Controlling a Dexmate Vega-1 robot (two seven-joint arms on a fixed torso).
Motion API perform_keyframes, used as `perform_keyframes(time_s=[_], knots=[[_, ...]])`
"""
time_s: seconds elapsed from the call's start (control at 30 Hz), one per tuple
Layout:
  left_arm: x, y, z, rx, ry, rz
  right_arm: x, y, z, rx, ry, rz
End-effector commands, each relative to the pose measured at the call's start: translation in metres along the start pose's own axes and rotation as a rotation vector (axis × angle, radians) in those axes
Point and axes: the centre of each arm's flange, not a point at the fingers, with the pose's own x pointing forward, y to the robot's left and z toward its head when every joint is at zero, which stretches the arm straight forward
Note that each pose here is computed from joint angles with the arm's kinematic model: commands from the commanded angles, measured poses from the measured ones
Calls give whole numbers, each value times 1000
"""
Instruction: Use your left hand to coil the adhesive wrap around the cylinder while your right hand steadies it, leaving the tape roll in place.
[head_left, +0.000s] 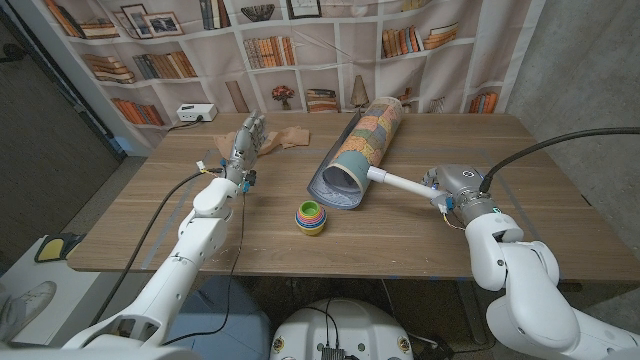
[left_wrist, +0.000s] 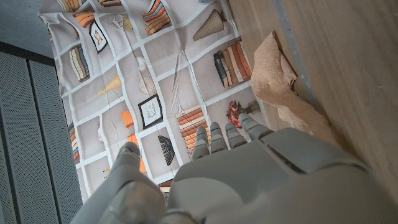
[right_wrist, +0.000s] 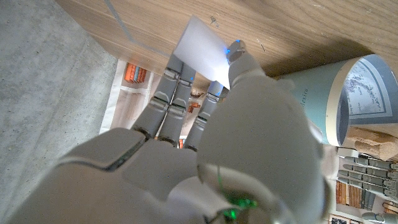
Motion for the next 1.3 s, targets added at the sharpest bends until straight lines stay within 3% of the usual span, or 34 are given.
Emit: perform_keyframes(time_s=[0.03,0.43,0.97,1.3], knots=[[5,0,6,46,-35,-5,2,-2,-4,-1,7,2],[5,1,10,98,-76,11,3,-3,-8,-4,9,-3],[6,15,20,187,-130,69,11,-6,-10,-13,-4,4],[10,26,16,199,-117,102,12,-7,-12,-17,1,7]])
